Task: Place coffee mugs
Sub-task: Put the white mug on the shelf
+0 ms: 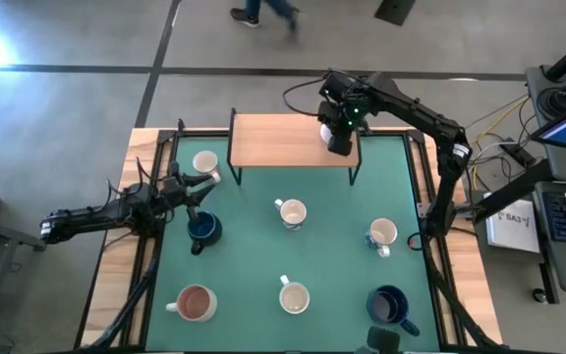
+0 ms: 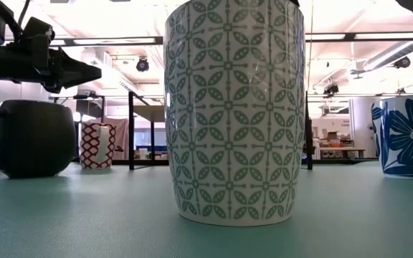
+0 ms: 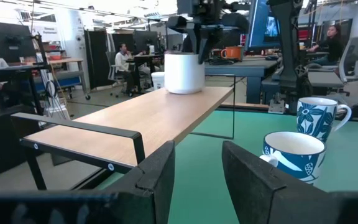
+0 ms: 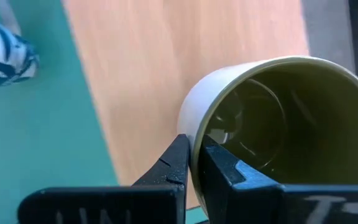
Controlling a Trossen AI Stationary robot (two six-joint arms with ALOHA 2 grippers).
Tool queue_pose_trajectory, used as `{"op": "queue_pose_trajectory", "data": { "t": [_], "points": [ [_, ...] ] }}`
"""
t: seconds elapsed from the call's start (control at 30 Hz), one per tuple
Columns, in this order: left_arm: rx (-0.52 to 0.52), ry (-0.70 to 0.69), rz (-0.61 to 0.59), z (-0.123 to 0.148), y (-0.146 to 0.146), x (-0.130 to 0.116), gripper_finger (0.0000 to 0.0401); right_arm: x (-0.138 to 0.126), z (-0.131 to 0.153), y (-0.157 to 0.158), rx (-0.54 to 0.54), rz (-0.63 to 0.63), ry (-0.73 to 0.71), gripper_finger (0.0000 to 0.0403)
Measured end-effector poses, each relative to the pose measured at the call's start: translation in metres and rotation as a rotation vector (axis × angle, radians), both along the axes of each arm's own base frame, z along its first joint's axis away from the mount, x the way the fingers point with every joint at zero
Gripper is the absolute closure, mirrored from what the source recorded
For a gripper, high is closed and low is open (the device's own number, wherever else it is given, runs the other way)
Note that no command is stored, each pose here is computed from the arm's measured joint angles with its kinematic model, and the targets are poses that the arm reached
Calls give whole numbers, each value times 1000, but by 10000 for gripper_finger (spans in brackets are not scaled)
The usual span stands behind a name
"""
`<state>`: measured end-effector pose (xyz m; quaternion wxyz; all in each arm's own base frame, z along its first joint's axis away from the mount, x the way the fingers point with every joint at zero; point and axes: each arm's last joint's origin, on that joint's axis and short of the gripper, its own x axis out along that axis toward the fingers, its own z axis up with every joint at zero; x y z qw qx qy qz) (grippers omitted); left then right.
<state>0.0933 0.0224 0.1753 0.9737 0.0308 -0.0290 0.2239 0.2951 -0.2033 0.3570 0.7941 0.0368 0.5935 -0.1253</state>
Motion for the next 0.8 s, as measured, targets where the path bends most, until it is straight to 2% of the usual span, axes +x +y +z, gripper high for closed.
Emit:
{"op": "queue_pose_trajectory", "data": {
  "t": [0.3, 0.8],
  "points": [
    [0, 0, 0, 0, 0, 0, 285, -5, -1, -21, -38, -39, -30, 387],
    [0, 0, 0, 0, 0, 0, 285, -6, -2, -23, -32, -39, -32, 387]
  ]
}}
